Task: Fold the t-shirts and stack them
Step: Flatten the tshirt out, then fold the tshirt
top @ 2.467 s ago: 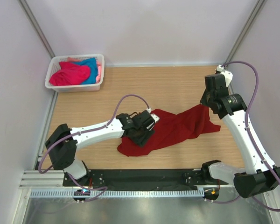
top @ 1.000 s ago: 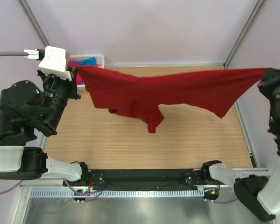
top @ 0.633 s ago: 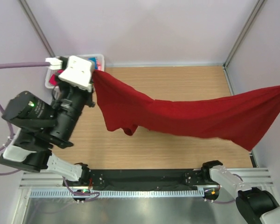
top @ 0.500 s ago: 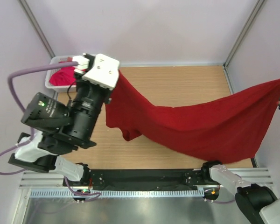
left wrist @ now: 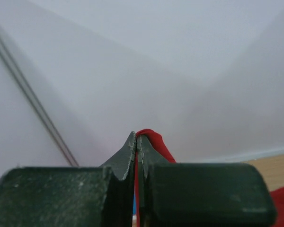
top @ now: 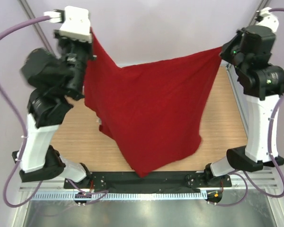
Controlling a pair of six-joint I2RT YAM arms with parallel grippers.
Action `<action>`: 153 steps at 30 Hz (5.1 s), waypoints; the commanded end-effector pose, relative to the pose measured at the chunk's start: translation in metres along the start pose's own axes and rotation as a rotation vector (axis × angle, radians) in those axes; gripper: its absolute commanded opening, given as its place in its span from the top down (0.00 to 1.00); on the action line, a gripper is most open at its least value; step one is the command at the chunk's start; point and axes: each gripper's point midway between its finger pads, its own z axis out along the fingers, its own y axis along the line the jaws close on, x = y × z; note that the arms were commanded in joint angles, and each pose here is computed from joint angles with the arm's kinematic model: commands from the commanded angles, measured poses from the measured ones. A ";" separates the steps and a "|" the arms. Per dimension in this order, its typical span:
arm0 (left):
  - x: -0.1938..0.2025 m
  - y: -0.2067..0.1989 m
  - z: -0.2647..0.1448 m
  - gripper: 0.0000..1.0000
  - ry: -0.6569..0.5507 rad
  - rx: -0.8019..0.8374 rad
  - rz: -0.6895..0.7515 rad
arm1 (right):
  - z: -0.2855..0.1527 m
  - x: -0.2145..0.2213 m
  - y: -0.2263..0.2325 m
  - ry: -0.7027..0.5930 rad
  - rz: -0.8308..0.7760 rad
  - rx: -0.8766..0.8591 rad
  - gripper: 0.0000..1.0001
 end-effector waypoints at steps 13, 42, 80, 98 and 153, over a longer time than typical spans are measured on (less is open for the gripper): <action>0.114 -0.001 0.044 1.00 0.259 0.116 -0.100 | -0.025 -0.038 0.001 -0.096 0.030 -0.018 0.99; 0.021 0.020 -0.070 1.00 0.040 0.400 -0.322 | -0.190 -0.074 -0.072 -0.339 0.126 -0.046 0.99; 0.386 -0.140 0.254 1.00 0.358 0.318 -0.138 | 0.290 0.168 -0.121 0.152 -0.054 0.181 0.99; 0.267 -0.075 0.209 1.00 0.256 0.130 -0.015 | 0.215 0.052 -0.093 0.046 -0.021 0.210 0.99; 0.340 -0.105 0.189 1.00 0.306 0.298 -0.022 | 0.174 0.142 -0.110 0.021 0.069 0.070 0.99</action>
